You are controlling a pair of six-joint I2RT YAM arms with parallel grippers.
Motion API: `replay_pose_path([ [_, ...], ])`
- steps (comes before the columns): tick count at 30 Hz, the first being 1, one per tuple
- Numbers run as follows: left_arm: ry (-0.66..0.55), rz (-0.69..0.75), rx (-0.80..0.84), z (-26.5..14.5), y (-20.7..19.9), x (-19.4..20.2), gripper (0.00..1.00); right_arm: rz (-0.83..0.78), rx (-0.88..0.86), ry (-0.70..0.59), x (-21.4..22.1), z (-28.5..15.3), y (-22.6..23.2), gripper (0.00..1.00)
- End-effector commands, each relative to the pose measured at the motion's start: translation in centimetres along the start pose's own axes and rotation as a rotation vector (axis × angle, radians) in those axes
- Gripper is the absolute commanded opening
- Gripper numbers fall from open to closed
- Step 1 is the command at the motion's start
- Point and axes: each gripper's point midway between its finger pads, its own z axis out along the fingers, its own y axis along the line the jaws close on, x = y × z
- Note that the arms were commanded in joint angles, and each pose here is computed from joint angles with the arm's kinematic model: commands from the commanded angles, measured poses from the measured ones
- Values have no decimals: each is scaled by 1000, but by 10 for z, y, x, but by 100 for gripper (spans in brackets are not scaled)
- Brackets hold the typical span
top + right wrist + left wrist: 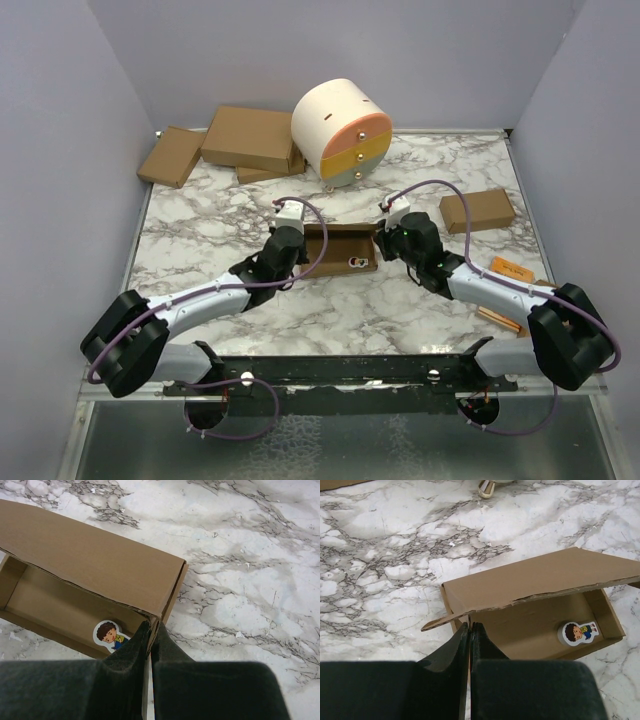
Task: Fold the paper box
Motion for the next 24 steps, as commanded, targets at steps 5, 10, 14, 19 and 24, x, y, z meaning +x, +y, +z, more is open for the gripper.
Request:
replay_pose_path([
  [5,85,-22,92,-3,-31,4,3,-2,-133,60,13,0,33,1],
  [10,111,-30,100,-3,-31,14,3,-6,-125,39,5,-1,32,1],
  [14,130,-24,92,-5,-28,21,3,-8,-127,34,2,-1,32,1],
  [19,160,-13,76,-9,-19,35,3,-9,-133,50,8,-2,33,1],
  [24,175,-24,84,-17,-15,44,5,-20,-134,59,14,-4,32,1],
])
